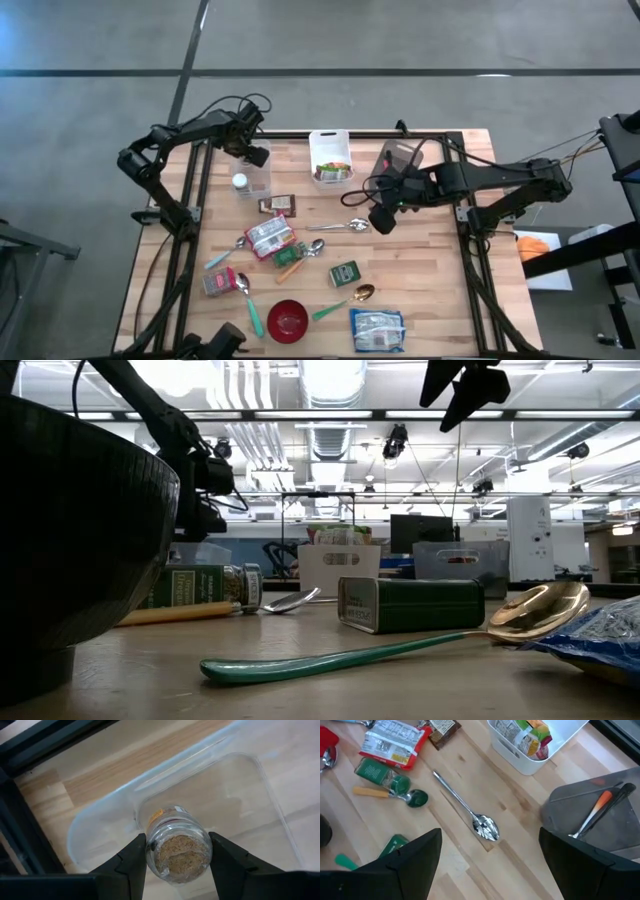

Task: Pick & Place Food Item
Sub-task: Put the brown seasoning bottle into the transparent bin, then put the silver spoon into the black bin

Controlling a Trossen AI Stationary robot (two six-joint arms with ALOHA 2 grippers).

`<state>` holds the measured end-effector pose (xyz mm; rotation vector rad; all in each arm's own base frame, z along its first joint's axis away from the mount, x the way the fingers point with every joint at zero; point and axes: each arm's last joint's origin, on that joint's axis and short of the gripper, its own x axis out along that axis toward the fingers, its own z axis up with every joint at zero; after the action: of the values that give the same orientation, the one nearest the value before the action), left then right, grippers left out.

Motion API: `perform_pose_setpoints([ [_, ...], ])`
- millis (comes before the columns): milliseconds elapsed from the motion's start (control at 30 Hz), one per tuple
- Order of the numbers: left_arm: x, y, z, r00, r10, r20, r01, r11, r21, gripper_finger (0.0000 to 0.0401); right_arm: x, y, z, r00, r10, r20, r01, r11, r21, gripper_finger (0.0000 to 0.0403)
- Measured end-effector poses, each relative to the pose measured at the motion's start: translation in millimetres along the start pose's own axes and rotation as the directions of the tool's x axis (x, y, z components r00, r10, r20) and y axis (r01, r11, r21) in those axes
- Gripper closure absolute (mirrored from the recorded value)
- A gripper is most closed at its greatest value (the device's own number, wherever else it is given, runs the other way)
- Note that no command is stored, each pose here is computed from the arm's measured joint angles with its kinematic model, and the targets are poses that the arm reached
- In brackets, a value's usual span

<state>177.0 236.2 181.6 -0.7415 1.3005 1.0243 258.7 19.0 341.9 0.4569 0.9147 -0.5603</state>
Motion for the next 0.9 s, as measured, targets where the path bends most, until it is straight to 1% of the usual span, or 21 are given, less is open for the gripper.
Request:
perform_pose_setpoints([
  [67, 0.0, 0.1, -0.2, 1.000, 0.002, -0.002, -0.002, 1.000, -0.004, 0.0215, 0.0, 0.0, 0.0, 1.000, 0.000, 0.000, 0.000, 1.000, 0.000, 0.0071],
  [233, 0.0, 0.2, -0.6, 1.000, 0.005, -0.005, -0.005, 1.000, -0.006, 0.0138, 0.0, 0.2, -0.1, 1.000, 0.005, -0.005, -0.005, 1.000, 0.000, 0.0071],
  [400, 0.0, 0.2, -0.6, 1.000, 0.004, -0.006, -0.004, 1.000, -0.007, 0.0098, 0.2, 0.2, -0.2, 1.000, 0.006, -0.007, -0.006, 1.000, 0.000, 0.0071],
  [567, -1.9, 0.9, -0.3, 1.000, 0.005, -0.009, -0.005, 1.000, -0.015, 0.0085, 0.2, 0.6, -0.6, 1.000, 0.018, -0.018, -0.018, 1.000, 0.000, 0.0071],
  [733, -17.5, 2.6, 3.6, 1.000, -0.002, -0.001, 0.002, 1.000, -0.015, 0.0083, -0.2, 1.5, -1.4, 1.000, 0.022, -0.020, -0.022, 1.000, -0.004, 0.0071],
  [800, -29.4, 1.5, 5.4, 1.000, -0.013, 0.015, 0.012, 1.000, 0.013, 0.0083, -0.1, 1.4, -1.3, 1.000, 0.020, -0.018, -0.020, 1.000, -0.001, 0.0071],
  [900, -52.2, -5.2, 3.8, 0.998, -0.034, 0.054, 0.029, 0.995, 0.093, 0.0083, -0.2, 1.3, -1.1, 1.000, 0.020, -0.017, -0.020, 1.000, 0.001, 0.0071],
])
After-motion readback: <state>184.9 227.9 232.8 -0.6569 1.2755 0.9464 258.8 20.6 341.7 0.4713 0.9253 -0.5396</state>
